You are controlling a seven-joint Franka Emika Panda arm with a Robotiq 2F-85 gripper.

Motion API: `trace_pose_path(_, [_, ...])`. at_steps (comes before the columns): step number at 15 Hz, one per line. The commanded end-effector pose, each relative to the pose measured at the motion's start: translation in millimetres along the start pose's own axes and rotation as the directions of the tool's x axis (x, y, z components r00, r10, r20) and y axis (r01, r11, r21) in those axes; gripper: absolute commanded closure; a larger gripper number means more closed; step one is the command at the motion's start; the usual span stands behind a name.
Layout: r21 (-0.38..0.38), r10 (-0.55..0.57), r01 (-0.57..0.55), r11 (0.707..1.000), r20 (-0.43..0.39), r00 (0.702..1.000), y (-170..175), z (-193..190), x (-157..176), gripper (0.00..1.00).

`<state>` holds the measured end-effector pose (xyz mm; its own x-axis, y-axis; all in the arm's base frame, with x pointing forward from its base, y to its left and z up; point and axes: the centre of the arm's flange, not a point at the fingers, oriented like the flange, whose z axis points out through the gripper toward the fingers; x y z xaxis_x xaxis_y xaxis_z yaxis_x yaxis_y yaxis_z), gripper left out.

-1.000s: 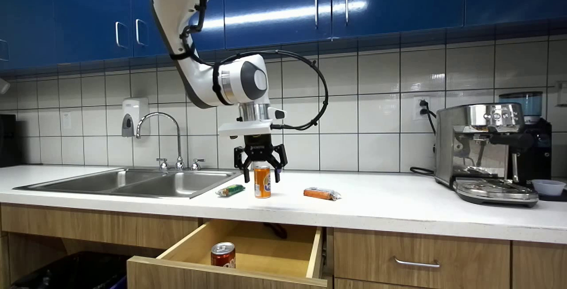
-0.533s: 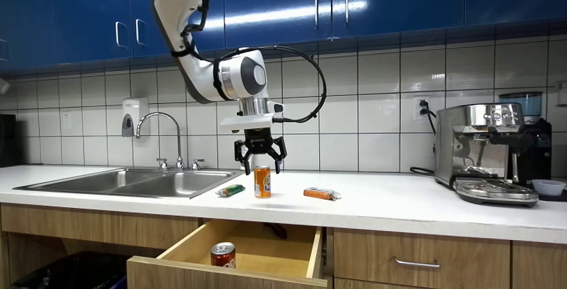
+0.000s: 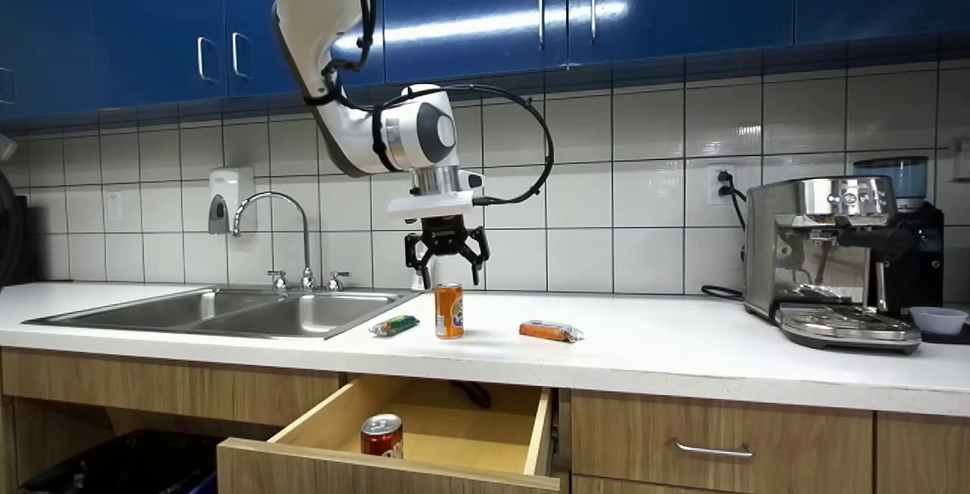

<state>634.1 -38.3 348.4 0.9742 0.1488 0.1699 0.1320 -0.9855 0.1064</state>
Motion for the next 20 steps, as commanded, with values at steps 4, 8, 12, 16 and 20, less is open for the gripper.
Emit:
trace_pose_path(4, [-0.001,-0.065,0.065,0.998,-0.01,0.998,-3.4,5.8,40.9,0.0])
trace_pose_path(8, [0.014,-0.078,0.078,0.997,-0.016,0.997,-5.9,12.6,52.5,0.0])
trace_pose_path(12, [0.02,-0.08,0.08,0.997,-0.012,0.997,-8.1,23.0,60.2,0.0])
trace_pose_path(16, [0.021,-0.073,0.073,0.997,-0.006,0.997,-8.3,35.4,66.3,0.0])
trace_pose_path(20, [0.033,-0.079,0.079,0.996,-0.017,0.997,-9.4,40.5,73.1,0.0])
